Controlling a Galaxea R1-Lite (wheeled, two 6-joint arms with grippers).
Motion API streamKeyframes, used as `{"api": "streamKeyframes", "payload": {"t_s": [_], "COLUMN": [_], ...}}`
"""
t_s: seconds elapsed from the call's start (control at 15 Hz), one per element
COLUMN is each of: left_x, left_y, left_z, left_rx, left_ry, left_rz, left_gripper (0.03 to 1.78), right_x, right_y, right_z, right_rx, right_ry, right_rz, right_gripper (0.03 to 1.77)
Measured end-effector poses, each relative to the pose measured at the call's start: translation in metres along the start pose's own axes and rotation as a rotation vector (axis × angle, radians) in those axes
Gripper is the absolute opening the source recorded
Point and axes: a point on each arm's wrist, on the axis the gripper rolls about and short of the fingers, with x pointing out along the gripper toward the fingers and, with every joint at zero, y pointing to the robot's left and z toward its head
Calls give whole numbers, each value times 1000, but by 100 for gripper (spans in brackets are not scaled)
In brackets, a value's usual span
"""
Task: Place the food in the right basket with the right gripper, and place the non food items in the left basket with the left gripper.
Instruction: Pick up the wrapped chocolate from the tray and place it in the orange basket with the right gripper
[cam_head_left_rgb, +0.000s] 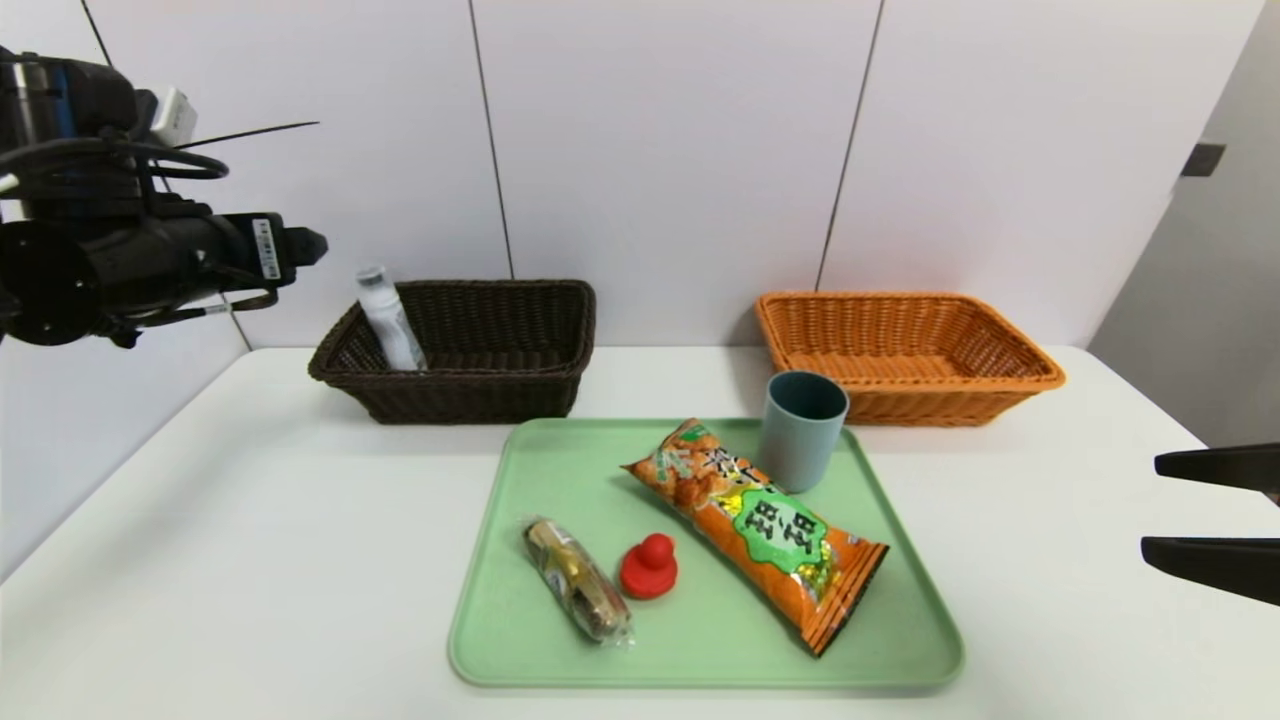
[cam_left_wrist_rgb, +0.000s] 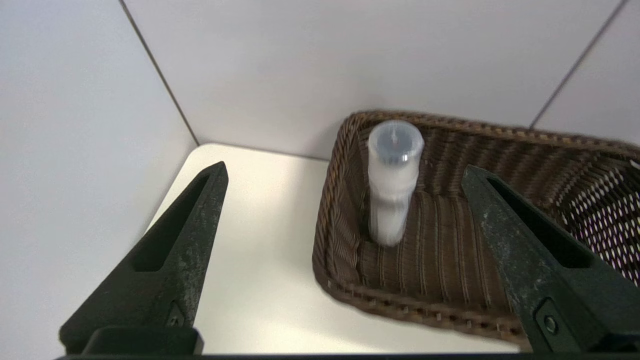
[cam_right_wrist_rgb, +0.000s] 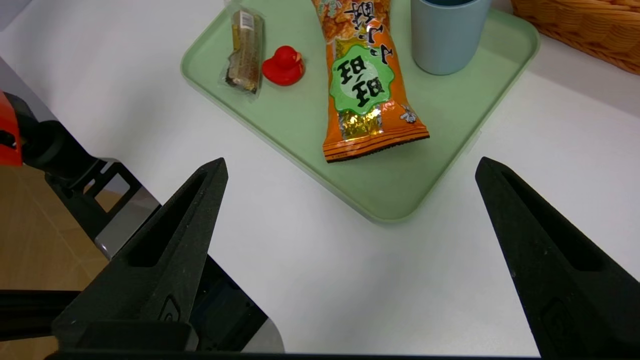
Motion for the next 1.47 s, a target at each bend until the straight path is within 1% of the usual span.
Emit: {"api": "streamKeyframes", "payload": {"t_s": [0.13, 0.33, 0.53, 0.67, 0.93, 1.2, 1.47], "left_x": [-21, -50, -80, -95, -113, -128, -137], "left_y": [7, 17, 26, 30, 32, 38, 41], "left_z": [-12, -34, -55, -63, -67, -73, -73], "left_rx": [16, 35, 48, 55, 61, 69, 63], "left_ry": [51, 114, 163, 182, 176, 188, 169], "left_rz": [1, -18, -69, -92, -112, -112, -115], "left_gripper": [167, 167, 169, 169, 169, 169, 169], "right_x": [0, 1, 9, 17, 45, 87, 133], "right_y": [1, 3, 12, 18, 31, 45, 60], "right_z": [1, 7, 17, 28, 55, 79, 94], "right_rx": [-10, -56, -107, -143, -207, -251, -280], "right_ry": [-4, -6, 6, 17, 41, 82, 128], "right_rz": [4, 32, 119, 187, 307, 377, 431], "right_gripper": [171, 171, 171, 171, 171, 171, 171]}}
